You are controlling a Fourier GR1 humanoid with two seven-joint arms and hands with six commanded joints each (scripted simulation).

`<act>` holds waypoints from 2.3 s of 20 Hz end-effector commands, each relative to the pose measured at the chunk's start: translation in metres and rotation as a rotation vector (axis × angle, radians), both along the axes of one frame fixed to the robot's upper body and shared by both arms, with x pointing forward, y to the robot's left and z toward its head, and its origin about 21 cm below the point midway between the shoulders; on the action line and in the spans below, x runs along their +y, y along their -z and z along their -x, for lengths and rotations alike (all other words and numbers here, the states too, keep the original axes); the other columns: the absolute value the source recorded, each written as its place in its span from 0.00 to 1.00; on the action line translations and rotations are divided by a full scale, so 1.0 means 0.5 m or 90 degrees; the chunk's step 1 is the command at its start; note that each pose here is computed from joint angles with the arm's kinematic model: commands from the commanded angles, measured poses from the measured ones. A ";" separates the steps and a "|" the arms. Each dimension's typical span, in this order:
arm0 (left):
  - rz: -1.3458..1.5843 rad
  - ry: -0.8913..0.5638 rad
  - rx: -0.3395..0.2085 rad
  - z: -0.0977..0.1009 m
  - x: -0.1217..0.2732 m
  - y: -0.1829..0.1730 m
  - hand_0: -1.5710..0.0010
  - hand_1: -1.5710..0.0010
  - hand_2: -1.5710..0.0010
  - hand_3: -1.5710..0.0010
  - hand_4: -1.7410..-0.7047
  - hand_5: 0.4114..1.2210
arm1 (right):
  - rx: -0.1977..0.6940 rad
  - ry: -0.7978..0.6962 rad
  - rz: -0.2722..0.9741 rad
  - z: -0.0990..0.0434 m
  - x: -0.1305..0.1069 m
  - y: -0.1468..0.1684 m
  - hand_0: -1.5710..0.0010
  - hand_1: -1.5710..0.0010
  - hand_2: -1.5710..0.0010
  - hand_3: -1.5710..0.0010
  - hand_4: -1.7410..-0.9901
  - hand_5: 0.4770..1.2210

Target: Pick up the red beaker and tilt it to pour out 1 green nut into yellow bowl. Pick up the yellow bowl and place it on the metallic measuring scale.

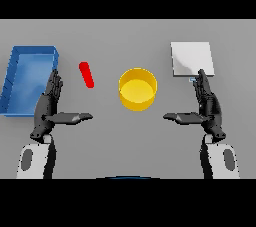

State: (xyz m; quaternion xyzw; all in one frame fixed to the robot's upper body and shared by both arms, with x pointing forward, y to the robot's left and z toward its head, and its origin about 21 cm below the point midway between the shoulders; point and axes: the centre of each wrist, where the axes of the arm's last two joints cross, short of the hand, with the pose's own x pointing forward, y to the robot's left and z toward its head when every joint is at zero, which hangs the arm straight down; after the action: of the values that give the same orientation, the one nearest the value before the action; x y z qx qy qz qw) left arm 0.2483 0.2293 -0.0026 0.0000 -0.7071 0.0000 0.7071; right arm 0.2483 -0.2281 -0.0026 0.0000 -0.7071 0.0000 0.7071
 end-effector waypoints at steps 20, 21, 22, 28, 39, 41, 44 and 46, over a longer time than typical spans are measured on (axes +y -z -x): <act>-0.118 0.083 0.022 -0.031 -0.048 -0.011 1.00 1.00 1.00 1.00 0.37 0.39 | -0.093 -0.046 0.162 0.046 0.000 -0.032 1.00 1.00 1.00 1.00 0.61 0.27; -0.124 0.084 0.026 -0.048 -0.053 -0.011 1.00 1.00 1.00 1.00 0.36 0.40 | -0.096 -0.046 0.161 0.048 0.002 -0.030 1.00 1.00 1.00 1.00 0.59 0.27; -0.125 0.088 0.020 -0.060 -0.055 -0.012 1.00 1.00 1.00 1.00 0.35 0.40 | -0.097 -0.045 0.156 0.048 0.004 -0.028 1.00 1.00 1.00 1.00 0.58 0.27; -0.134 0.077 0.047 -0.115 -0.055 0.018 1.00 1.00 1.00 1.00 0.38 0.38 | -0.094 -0.040 0.151 0.054 -0.001 -0.034 1.00 1.00 1.00 1.00 0.54 0.28; -0.140 0.087 0.055 -0.205 -0.075 0.018 1.00 1.00 1.00 1.00 0.41 0.36 | -0.083 -0.036 0.143 0.048 -0.002 -0.024 1.00 1.00 1.00 1.00 0.55 0.28; -0.137 0.092 0.064 -0.210 -0.079 0.024 1.00 1.00 1.00 1.00 0.40 0.37 | -0.089 -0.030 0.150 0.049 -0.009 -0.027 1.00 1.00 1.00 1.00 0.57 0.28; -0.128 0.096 0.039 -0.226 -0.085 0.028 1.00 1.00 1.00 1.00 0.36 0.40 | -0.086 -0.032 0.145 0.049 -0.009 -0.033 1.00 1.00 1.00 1.00 0.59 0.28; -0.113 0.090 0.034 -0.231 -0.094 0.032 0.95 0.95 0.92 0.95 0.31 0.44 | -0.096 -0.032 0.152 0.052 -0.007 -0.031 1.00 1.00 1.00 1.00 0.60 0.28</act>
State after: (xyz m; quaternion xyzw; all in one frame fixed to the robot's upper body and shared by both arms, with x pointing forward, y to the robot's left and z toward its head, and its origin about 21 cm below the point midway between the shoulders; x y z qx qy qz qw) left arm 0.3640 0.1825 -0.0185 0.0131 -0.6830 -0.1122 0.7217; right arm 0.2224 -0.2316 0.0129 -0.0660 -0.7538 0.1021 0.6457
